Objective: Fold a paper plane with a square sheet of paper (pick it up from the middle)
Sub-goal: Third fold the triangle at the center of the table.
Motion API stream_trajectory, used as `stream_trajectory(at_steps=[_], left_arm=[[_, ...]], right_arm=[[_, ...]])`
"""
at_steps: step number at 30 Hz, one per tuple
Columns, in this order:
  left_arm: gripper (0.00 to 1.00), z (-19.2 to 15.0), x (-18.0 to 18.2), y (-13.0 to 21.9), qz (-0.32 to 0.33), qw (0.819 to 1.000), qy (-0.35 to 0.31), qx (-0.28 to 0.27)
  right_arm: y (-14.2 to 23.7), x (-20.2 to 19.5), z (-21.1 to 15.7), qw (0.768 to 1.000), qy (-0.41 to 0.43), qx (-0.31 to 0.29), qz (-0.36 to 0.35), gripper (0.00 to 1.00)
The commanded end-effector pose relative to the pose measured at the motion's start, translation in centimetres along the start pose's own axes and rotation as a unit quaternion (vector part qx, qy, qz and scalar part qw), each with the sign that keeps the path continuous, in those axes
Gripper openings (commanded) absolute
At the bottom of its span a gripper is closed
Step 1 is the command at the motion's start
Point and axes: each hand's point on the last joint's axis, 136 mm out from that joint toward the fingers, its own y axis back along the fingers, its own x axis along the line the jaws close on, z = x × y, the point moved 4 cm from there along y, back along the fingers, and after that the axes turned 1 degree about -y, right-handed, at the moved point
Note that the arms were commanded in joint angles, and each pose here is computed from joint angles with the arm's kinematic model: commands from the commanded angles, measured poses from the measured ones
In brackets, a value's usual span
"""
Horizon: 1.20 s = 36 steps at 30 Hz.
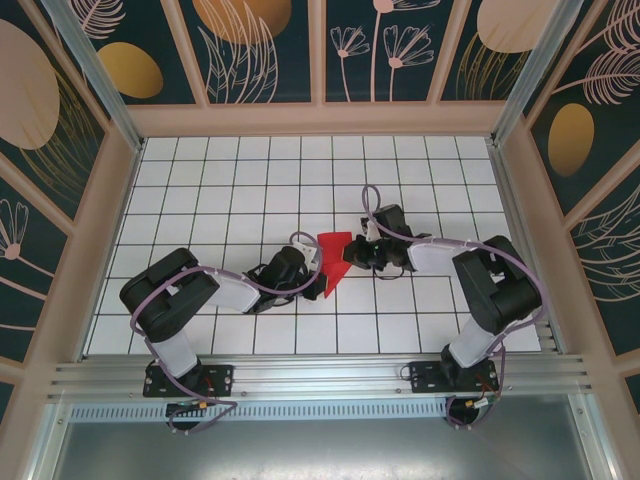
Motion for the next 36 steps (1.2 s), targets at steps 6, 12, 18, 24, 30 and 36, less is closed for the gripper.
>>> stream_trajectory(at_steps=[6, 12, 18, 24, 30, 36], left_arm=[[0.00, -1.9, 1.8, -0.4, 0.037, 0.998, 0.011, 0.040], [0.00, -1.8, 1.8, -0.3, 0.039, 0.998, 0.010, 0.039], [0.00, -1.8, 1.8, -0.2, 0.038, 0.998, 0.011, 0.039], [0.00, -1.7, 1.7, -0.2, 0.038, 0.998, 0.011, 0.038], [0.00, -1.7, 1.7, -0.2, 0.038, 0.998, 0.009, 0.040], [0.00, -1.8, 1.8, -0.1, 0.041, 0.998, 0.009, 0.040]], right_arm=[[-1.6, -2.9, -0.6, 0.999, -0.022, 0.009, -0.027, 0.10], [0.2, -1.2, 0.5, 1.000, -0.009, -0.015, -0.014, 0.11], [1.2, 0.0, 1.0, 1.000, 0.002, -0.022, 0.009, 0.11], [0.0, -1.7, 0.7, 1.000, -0.017, -0.009, -0.005, 0.11], [-1.0, -4.2, 0.4, 0.998, -0.037, -0.007, -0.053, 0.10], [-0.2, -3.5, 0.6, 0.998, -0.032, -0.013, -0.046, 0.11]])
